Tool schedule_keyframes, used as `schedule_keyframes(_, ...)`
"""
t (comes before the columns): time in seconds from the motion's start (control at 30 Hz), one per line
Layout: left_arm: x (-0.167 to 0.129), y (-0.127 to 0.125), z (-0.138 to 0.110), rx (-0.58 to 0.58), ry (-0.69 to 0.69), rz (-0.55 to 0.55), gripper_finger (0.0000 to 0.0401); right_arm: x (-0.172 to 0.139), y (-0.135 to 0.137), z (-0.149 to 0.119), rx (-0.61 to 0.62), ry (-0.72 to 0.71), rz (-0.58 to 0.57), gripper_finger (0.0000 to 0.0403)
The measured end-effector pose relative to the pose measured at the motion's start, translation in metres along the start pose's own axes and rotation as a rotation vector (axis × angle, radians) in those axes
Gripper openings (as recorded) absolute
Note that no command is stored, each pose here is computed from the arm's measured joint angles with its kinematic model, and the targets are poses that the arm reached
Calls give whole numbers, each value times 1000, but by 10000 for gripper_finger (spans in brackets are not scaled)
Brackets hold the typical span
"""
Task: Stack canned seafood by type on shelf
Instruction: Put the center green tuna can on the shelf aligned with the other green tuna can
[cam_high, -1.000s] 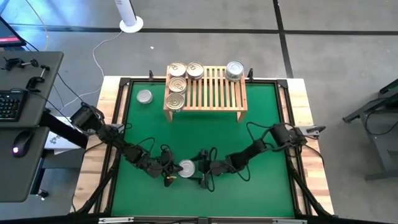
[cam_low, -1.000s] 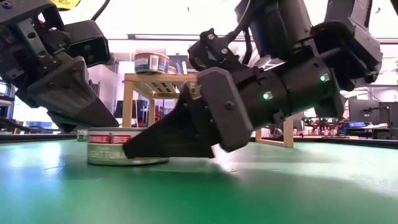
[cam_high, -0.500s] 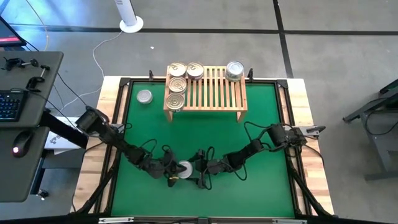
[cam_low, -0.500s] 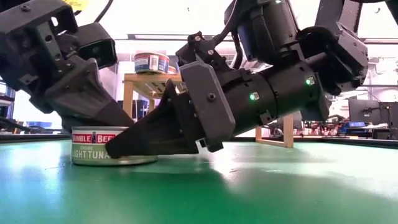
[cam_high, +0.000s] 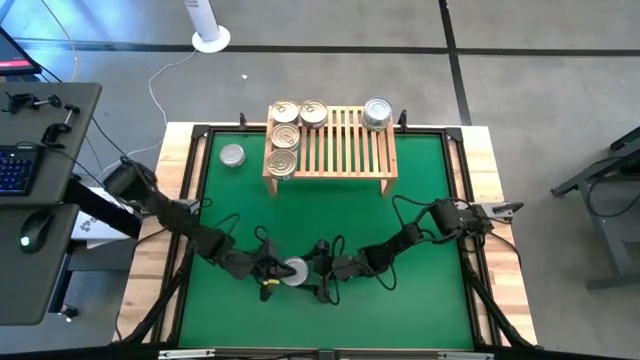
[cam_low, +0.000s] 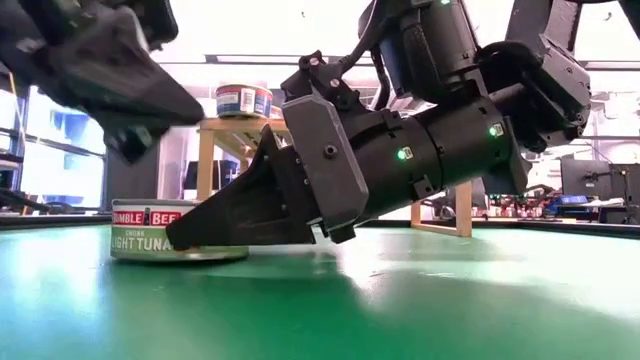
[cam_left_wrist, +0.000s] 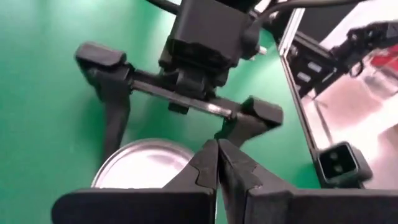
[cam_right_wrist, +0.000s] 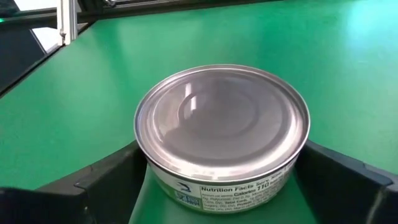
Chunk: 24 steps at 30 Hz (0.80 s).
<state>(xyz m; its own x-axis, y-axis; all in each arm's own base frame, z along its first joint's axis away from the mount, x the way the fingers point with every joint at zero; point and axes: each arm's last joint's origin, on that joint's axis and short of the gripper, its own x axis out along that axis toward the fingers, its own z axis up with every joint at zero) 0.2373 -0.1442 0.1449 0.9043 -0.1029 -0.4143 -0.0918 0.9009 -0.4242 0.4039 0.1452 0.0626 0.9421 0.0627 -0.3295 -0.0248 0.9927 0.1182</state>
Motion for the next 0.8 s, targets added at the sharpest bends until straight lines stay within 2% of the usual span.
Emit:
schedule_keyframes(0.1, -16, -3, 5, 21, 21, 30, 0, -1, 2, -1, -15, 11, -1, 381)
schedule_keyframes(0.27, -33, 4, -6, 35, 61, 230, 0, -8, 8, 1, -40, 22, -29, 380)
schedule_keyframes(0.4, -35, 9, -17, 16, 64, 324, 0, -22, 16, 6, -67, 10, -53, 380)
schedule_keyframes(0.63, -24, 11, -31, 11, 65, 353, 0, -57, 28, 29, -67, -54, -95, 379)
schedule_keyframes(0.8, -8, 8, -41, -11, 74, 279, 0, -63, 27, 28, -59, 33, -95, 379)
